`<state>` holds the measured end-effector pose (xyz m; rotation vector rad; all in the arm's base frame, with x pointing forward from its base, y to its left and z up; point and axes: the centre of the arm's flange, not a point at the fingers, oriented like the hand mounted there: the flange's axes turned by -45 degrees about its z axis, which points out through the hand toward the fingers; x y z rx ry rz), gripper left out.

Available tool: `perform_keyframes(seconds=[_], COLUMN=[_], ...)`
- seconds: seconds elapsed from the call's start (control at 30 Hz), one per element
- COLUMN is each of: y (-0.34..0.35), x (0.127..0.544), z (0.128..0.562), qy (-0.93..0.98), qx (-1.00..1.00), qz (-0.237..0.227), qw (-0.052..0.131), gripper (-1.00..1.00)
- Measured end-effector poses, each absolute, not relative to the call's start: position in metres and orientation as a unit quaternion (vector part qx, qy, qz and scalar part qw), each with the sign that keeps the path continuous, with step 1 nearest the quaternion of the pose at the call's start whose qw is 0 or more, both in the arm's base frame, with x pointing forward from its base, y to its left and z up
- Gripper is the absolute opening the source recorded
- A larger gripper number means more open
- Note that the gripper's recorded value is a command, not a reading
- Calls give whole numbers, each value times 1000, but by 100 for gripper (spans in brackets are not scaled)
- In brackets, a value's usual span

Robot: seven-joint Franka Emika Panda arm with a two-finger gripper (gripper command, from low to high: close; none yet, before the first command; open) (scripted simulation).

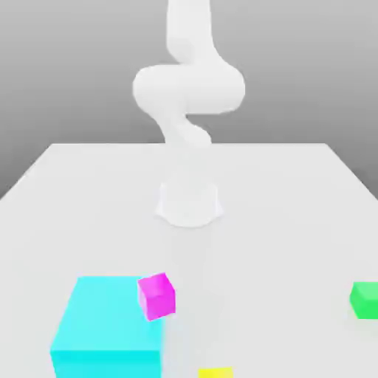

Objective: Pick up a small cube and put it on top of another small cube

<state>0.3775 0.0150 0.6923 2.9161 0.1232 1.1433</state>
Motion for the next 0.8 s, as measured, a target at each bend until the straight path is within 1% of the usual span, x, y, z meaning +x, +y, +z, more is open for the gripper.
perform_keyframes(seconds=[0.2, 0.43, 0.6, 0.8], y=[61, 126, 182, 243], x=[447, 509, 537, 553], z=[636, 554, 484, 390], qy=[156, 290, 388, 496], qx=[940, 928, 904, 860], qz=[303, 231, 179, 116], qw=[16, 23, 23, 20], gripper=[0, 0, 0, 0])
